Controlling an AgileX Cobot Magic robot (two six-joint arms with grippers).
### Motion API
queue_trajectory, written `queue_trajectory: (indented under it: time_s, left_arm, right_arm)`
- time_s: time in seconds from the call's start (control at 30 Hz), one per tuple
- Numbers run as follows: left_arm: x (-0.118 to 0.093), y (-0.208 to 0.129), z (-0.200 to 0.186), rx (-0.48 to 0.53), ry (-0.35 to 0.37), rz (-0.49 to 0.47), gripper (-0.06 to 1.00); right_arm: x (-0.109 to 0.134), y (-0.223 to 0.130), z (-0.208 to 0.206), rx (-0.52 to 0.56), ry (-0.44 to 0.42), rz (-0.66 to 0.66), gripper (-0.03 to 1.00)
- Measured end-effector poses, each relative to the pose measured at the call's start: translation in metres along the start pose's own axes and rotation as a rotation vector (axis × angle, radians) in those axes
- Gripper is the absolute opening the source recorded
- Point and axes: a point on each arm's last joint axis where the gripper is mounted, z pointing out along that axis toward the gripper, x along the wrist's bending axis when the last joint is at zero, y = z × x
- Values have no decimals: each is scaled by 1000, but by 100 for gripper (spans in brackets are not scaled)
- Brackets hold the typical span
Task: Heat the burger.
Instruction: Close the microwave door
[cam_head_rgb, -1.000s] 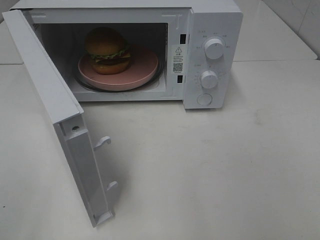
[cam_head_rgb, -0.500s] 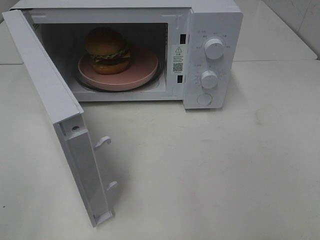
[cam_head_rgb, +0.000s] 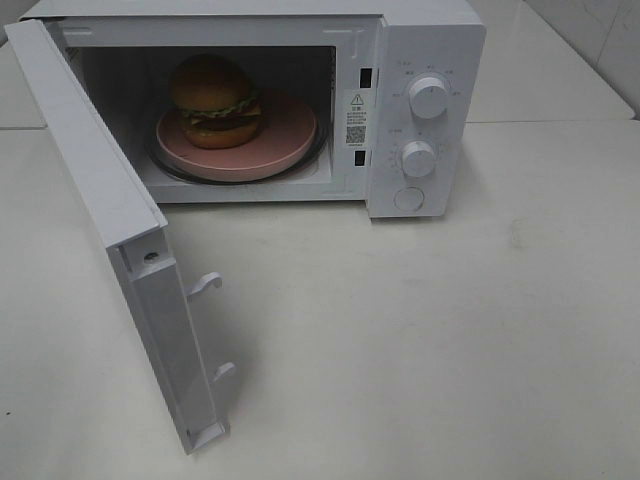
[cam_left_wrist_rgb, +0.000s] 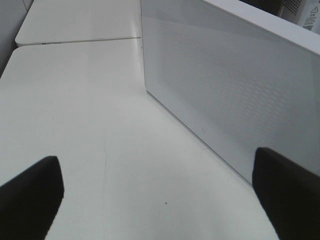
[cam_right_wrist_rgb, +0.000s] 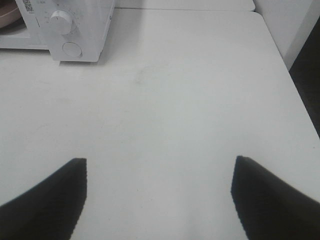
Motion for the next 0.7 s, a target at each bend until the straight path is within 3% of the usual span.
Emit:
queue_trajectory:
  time_s: [0.03, 0.1, 0.17, 0.2, 0.23, 0.3, 0.4, 0.47, 0.5, 0.57, 0.7]
  left_arm:
    - [0, 0, 0, 0, 0, 0, 97]
    - [3, 8, 9, 5, 8, -9, 81]
    - [4, 10, 12, 2, 11, -9, 76]
    - [6, 14, 17, -3, 18, -14, 62]
    - [6, 14, 17, -3, 18, -14, 62]
    - [9, 20, 27, -20, 30, -23, 41]
    - [11, 20, 32, -23, 35, -27, 34]
    - [16, 21, 50, -31, 57, -37, 11]
    - [16, 21, 50, -31, 57, -37, 11]
    - [21, 19, 65, -34, 75, -15, 1]
    - [25, 18, 79, -63, 100, 3, 0]
  right_arm:
    - [0, 0, 0, 0, 0, 0, 76]
    - [0, 0, 0, 0, 0, -1, 76]
    - [0, 0, 0, 0, 0, -1, 76]
    - [0, 0, 0, 0, 0, -1, 76]
    - [0, 0, 0, 0, 0, -1, 76]
    - [0, 0, 0, 0, 0, -1, 76]
    - [0, 0, 0, 0, 0, -1, 76]
    - [0, 0, 0, 0, 0, -1, 76]
    - [0, 0, 0, 0, 0, -1, 76]
    - [0, 0, 0, 0, 0, -1, 76]
    - [0, 0, 0, 0, 0, -1, 76]
